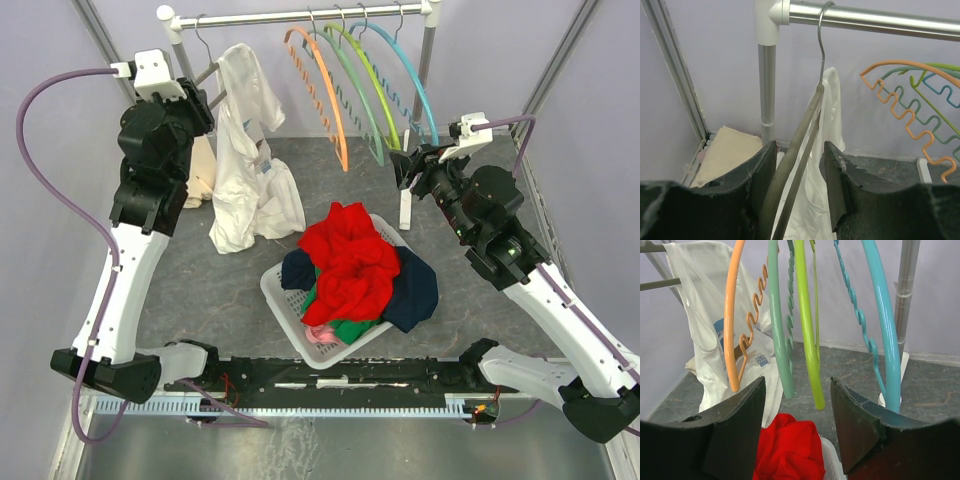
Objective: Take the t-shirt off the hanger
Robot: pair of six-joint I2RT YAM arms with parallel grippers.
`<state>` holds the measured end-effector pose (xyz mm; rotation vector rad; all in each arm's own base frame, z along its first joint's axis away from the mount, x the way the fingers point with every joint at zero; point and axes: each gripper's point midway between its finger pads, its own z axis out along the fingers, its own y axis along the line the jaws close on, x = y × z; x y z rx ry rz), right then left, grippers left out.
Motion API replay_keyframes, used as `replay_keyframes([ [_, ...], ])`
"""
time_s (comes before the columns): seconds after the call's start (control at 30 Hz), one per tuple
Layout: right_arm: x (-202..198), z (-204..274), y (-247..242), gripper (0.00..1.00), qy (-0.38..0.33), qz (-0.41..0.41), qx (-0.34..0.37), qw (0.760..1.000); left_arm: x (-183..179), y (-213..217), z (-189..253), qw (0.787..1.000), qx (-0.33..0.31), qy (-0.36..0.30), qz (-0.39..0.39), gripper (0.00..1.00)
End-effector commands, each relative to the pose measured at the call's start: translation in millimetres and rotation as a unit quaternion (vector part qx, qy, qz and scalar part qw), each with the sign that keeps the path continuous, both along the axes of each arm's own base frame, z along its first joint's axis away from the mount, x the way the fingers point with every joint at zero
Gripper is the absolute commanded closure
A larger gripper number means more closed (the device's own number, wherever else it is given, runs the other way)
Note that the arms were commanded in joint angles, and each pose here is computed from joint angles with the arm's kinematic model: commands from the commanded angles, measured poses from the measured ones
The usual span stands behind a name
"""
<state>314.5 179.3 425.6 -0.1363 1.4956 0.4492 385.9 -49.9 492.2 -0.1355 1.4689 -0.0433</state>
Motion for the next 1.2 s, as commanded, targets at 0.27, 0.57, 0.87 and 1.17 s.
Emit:
replay_keyframes([
  [0.27,-6,39,-2,0.37,-0.042,0.007,0.023,0.999,-33,-8,80,0.982,-0.063,-0.172,-0.049,0.97],
  [0.57,-5,42,0,0.37,-0.044,0.009,0.026,0.999,-37,-2,91,0.974,-0.072,-0.210,-0.037,0.97],
  [0.87,-5,39,-5,0.37,-0.044,0.000,0.022,0.999,-22,-10,77,0.981,-0.067,-0.174,-0.045,0.96],
  [1.17,-3,34,-4,0.37,-0.039,-0.002,0.021,0.999,-17,-20,50,0.991,-0.052,-0.107,-0.067,0.39],
])
